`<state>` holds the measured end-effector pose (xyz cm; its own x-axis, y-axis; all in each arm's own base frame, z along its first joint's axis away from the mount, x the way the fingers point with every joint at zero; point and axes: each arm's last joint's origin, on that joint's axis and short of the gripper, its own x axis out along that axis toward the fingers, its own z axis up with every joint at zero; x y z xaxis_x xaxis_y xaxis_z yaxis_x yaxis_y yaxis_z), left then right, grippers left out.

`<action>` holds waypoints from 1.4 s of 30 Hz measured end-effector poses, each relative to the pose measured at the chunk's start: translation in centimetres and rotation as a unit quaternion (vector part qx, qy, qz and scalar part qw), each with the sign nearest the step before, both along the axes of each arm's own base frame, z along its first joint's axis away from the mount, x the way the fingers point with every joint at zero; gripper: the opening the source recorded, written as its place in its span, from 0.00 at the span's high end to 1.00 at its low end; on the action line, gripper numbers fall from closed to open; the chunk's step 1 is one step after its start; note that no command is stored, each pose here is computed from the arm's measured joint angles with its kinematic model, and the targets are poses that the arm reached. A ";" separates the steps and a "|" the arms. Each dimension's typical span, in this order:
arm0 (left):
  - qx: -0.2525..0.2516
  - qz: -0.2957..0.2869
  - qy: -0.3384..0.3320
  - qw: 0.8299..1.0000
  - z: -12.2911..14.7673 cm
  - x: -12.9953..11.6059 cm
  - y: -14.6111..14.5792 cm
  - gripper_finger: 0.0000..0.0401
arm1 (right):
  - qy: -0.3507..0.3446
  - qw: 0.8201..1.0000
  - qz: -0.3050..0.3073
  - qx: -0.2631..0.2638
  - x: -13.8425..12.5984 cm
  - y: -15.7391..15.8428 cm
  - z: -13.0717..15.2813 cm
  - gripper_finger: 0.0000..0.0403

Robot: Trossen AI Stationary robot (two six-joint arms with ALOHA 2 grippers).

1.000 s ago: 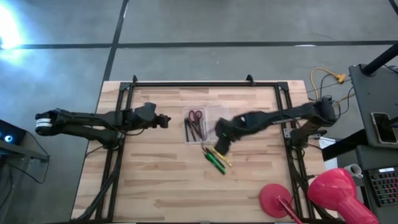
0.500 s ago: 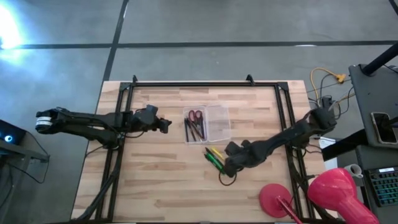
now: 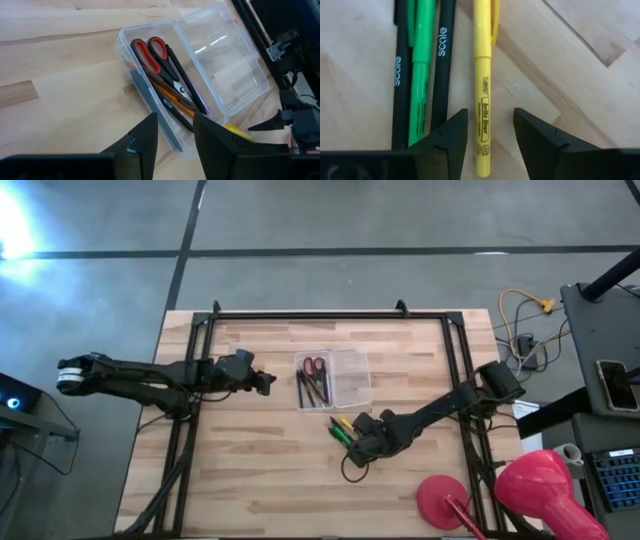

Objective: Pick & place school supplies into a supply box
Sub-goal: Put the yellow pen into the transparent supply box

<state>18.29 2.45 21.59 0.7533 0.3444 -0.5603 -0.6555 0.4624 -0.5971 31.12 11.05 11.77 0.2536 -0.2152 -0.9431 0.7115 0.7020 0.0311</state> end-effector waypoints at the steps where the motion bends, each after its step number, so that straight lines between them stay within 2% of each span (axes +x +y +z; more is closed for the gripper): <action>1: 0.000 0.000 0.000 1.000 0.0 0.0 0.0 0.73 | 0.004 1.000 -0.010 0.000 0.1 -0.1 -0.3 0.64; 5: -0.004 -0.006 0.001 1.000 0.0 0.0 0.0 0.73 | 0.010 0.999 -0.038 0.006 0.1 -0.3 -0.9 0.71; 11: -0.005 -0.007 0.002 1.000 0.0 0.0 0.0 0.73 | 0.008 1.000 -0.028 -0.007 0.2 -0.5 -0.8 0.94; 16: -0.005 -0.007 0.002 1.000 0.0 0.0 -0.1 0.73 | 0.002 1.000 -0.017 0.012 -0.1 -0.5 0.4 0.96; 19: -0.005 -0.007 0.002 1.000 0.0 0.0 -0.1 0.73 | -0.001 0.999 0.023 0.028 -0.7 -0.2 1.8 0.96; 23: 0.002 -0.013 0.005 1.000 -0.1 0.0 0.0 0.73 | -0.025 0.993 0.068 0.092 -1.5 0.2 4.8 0.96; 26: 0.006 -0.016 0.009 1.000 -0.1 0.0 -0.1 0.73 | -0.046 0.987 0.077 0.131 -2.1 0.0 6.7 0.96; 28: 0.007 -0.016 0.008 1.000 -0.1 0.0 -0.1 0.73 | -0.084 0.983 0.075 0.147 -2.1 -0.5 8.2 0.96; 31: 0.007 -0.017 0.010 1.000 -0.2 -0.1 -0.1 0.73 | -0.167 0.972 0.054 0.154 -1.3 -2.0 10.4 0.97; 34: 0.007 -0.017 0.013 1.000 -0.4 -0.1 -0.1 0.73 | -0.236 0.961 0.004 0.142 0.3 -4.9 11.1 0.97; 36: 0.007 -0.017 0.014 1.000 -0.5 -0.1 -0.1 0.73 | -0.286 0.947 -0.035 0.145 1.8 -7.4 11.1 0.97; 39: 0.007 -0.016 0.014 1.000 -0.4 -0.1 -0.1 0.73 | -0.332 0.925 -0.099 0.153 3.8 -11.0 10.0 0.96; 42: 0.006 -0.017 0.015 1.000 -0.5 -0.1 -0.1 0.73 | -0.351 0.914 -0.131 0.155 5.5 -13.8 8.4 0.92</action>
